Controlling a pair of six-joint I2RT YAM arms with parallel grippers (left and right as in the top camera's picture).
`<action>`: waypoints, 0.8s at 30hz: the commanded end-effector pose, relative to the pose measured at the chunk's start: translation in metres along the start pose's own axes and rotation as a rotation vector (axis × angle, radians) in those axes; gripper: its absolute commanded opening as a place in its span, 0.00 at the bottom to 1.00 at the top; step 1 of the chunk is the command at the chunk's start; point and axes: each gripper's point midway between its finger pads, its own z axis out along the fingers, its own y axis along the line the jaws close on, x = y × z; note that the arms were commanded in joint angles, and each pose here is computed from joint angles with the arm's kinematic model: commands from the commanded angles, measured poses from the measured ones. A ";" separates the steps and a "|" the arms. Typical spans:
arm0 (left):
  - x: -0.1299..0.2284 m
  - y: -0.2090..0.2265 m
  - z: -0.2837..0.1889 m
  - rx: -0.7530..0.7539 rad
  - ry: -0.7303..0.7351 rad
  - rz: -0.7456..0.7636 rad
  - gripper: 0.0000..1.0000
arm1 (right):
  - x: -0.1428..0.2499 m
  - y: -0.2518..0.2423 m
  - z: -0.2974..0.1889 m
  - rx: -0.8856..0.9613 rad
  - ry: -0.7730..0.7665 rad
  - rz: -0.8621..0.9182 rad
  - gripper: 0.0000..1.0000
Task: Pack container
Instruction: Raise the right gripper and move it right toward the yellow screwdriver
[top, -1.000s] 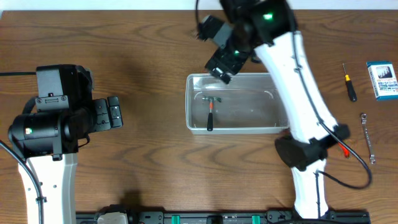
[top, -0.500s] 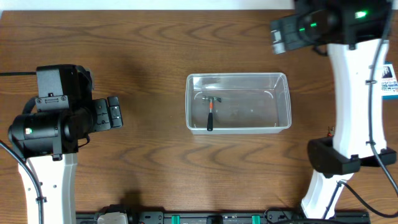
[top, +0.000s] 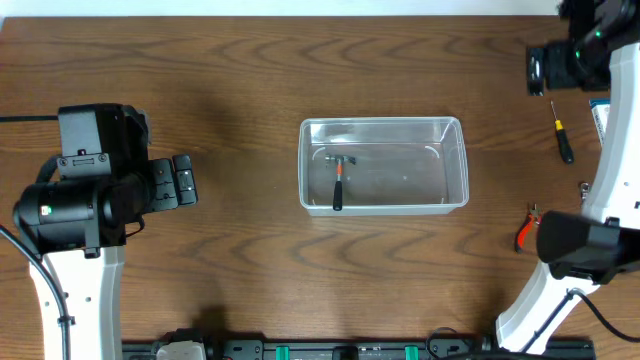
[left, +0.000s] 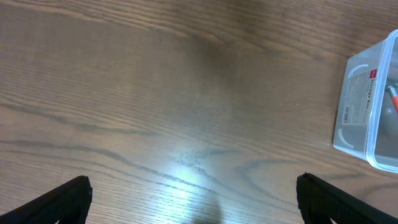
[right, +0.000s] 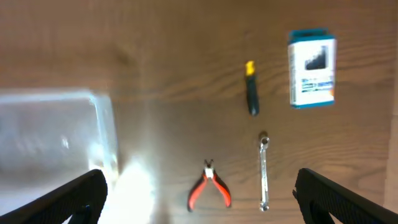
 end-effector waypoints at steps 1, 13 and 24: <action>0.000 0.003 0.001 -0.010 0.005 -0.014 0.98 | 0.008 0.004 0.013 -0.107 0.008 -0.246 0.99; 0.000 0.003 0.001 -0.011 0.005 -0.014 0.98 | -0.005 -0.073 0.080 0.065 -0.027 -0.113 0.99; 0.000 0.003 0.001 -0.011 0.005 -0.013 0.98 | -0.007 -0.075 0.114 -0.074 -0.057 0.003 0.99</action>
